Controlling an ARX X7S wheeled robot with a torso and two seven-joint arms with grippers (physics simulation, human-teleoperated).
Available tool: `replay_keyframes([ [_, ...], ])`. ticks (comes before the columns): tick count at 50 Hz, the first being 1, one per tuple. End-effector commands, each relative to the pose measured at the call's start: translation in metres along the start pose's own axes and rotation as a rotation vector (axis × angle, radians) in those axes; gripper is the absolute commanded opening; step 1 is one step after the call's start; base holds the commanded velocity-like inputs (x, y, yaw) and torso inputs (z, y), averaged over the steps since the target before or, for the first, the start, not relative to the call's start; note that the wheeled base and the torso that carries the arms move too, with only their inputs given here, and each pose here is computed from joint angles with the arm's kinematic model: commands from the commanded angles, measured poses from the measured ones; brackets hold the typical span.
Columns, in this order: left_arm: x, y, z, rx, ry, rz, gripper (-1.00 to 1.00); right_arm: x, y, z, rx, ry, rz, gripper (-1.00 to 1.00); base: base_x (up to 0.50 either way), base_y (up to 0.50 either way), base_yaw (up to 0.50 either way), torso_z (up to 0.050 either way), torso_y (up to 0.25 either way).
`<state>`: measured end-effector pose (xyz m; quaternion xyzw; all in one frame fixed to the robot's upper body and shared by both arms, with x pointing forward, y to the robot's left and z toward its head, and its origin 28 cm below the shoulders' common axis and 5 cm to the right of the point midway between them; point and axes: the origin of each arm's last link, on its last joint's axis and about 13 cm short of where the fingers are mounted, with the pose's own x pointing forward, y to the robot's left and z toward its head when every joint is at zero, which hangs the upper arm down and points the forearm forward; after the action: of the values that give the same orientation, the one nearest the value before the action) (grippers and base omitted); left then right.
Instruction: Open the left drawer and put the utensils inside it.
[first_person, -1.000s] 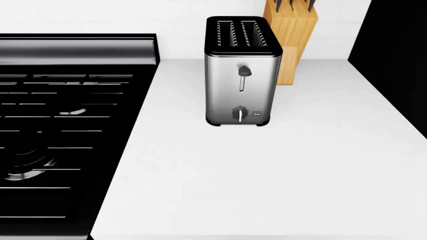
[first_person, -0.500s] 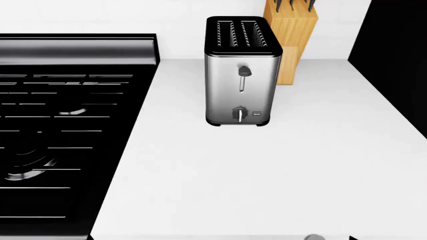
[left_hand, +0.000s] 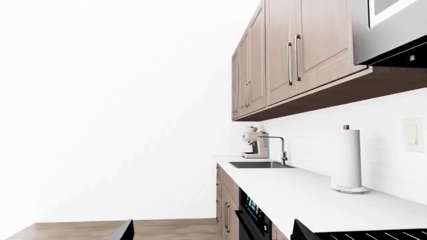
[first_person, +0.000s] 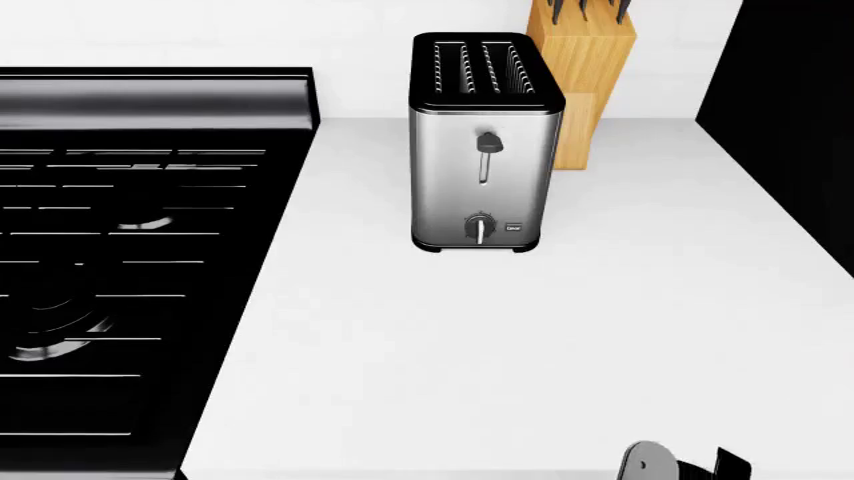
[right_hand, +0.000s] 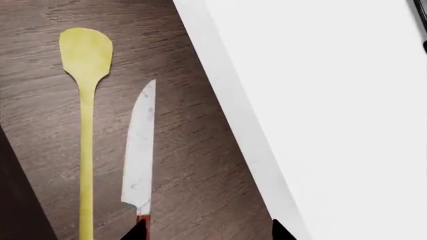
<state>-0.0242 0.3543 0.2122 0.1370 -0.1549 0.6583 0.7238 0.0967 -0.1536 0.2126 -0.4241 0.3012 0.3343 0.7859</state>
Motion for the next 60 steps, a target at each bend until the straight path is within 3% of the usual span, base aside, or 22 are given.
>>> replay_keyframes([
  [1, 0.000, 0.000, 0.000, -0.001, -0.001, 0.001, 1.00, -0.001, 0.000, 0.000, -0.007, -0.001, -0.003, 1.00, 0.00, 0.00, 0.00, 0.000, 0.000],
  [14, 0.001, 0.001, 0.001, -0.002, 0.001, 0.003, 1.00, -0.007, 0.000, 0.006, -0.031, -0.032, -0.004, 1.00, 0.00, 0.00, 0.00, 0.000, 0.000],
  [22, 0.000, 0.000, 0.000, 0.001, 0.001, 0.001, 1.00, -0.025, 0.000, 0.019, -0.031, -0.105, 0.008, 1.00, 0.00, 0.00, 0.00, 0.000, 0.000],
  [30, 0.000, -0.002, -0.001, 0.002, 0.002, -0.003, 1.00, -0.034, -0.008, 0.020, -0.031, -0.106, -0.042, 1.00, 0.00, 0.00, 0.00, 0.000, 0.000],
  [35, 0.000, -0.001, -0.001, 0.001, 0.001, -0.002, 1.00, -0.048, -0.016, 0.031, -0.041, -0.168, -0.106, 1.00, 0.00, 0.00, 0.00, 0.000, 0.000],
  [41, -0.001, -0.001, -0.001, 0.001, 0.003, -0.002, 1.00, -0.056, -0.032, 0.041, -0.066, -0.256, -0.308, 1.00, 0.00, 0.00, 0.00, 0.000, 0.000],
  [46, 0.000, -0.002, -0.001, 0.003, 0.004, -0.002, 1.00, -0.069, -0.041, 0.052, -0.067, -0.342, -0.402, 1.00, 0.00, 0.00, 0.00, 0.000, 0.000],
  [60, 0.001, 0.001, 0.001, -0.004, 0.005, 0.005, 1.00, -0.098, -0.055, 0.075, -0.013, -0.544, -0.561, 1.00, 0.00, 0.00, 0.00, 0.000, 0.000],
])
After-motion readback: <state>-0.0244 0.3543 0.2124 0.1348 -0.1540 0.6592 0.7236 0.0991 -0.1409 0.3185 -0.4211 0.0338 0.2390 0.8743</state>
